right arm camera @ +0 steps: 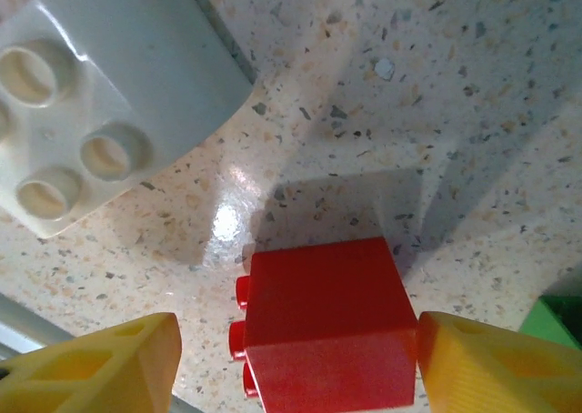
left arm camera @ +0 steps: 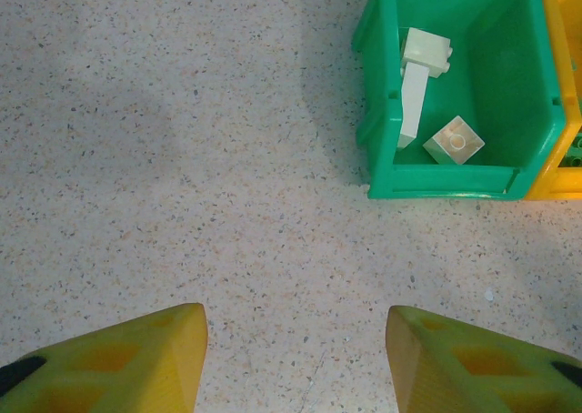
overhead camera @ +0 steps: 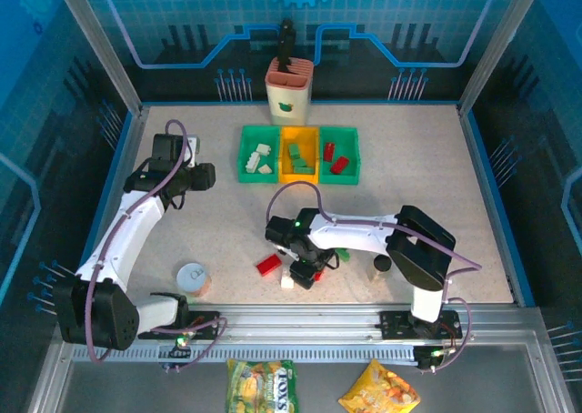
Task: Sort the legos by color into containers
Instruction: Pick up the lego from the bottom-center of the table.
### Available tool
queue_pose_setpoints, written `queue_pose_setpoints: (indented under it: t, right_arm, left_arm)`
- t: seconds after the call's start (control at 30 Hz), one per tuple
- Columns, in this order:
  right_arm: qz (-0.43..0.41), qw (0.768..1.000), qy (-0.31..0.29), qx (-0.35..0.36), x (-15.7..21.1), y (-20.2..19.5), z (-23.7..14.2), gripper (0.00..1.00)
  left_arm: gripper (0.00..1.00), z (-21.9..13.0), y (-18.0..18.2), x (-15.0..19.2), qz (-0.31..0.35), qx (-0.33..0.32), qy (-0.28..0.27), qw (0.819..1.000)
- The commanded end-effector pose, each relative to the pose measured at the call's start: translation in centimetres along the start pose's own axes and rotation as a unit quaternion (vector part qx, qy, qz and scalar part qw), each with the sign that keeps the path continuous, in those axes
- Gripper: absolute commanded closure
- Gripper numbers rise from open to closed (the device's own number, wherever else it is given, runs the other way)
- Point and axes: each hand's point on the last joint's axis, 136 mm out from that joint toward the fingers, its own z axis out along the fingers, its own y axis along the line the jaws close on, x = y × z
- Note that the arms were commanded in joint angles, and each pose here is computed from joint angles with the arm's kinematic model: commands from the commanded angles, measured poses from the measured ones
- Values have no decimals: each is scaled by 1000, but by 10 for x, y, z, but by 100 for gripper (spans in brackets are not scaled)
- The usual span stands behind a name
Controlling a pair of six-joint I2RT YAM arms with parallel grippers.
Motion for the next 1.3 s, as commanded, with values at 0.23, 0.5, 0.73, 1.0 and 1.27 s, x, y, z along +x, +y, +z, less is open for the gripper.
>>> queue_pose_setpoints:
  t: [0.23,0.5,0.73,1.0,1.27]
  right_arm:
    - [-11,999,23,20,9,-1,16,37]
    - [-19,999,24,22,10,-2,18,40]
    - [-21,999,27,22,11,-2,21,43]
    - [-26,999,30,28,12,-3,19,47]
    - [-24,999,18,31,9,-5,14,56]
  left_arm:
    - [44,-5,1,-1,-12,4,-8,1000]
    - [45,-4,0,-1,-13,6,-8,1000]
    - [44,-4,0,-1,-14,7,-7,1000]
    - [44,-4,0,-1,-13,7,-7,1000]
    - [44,-4,0,-1,-13,7,-7,1000]
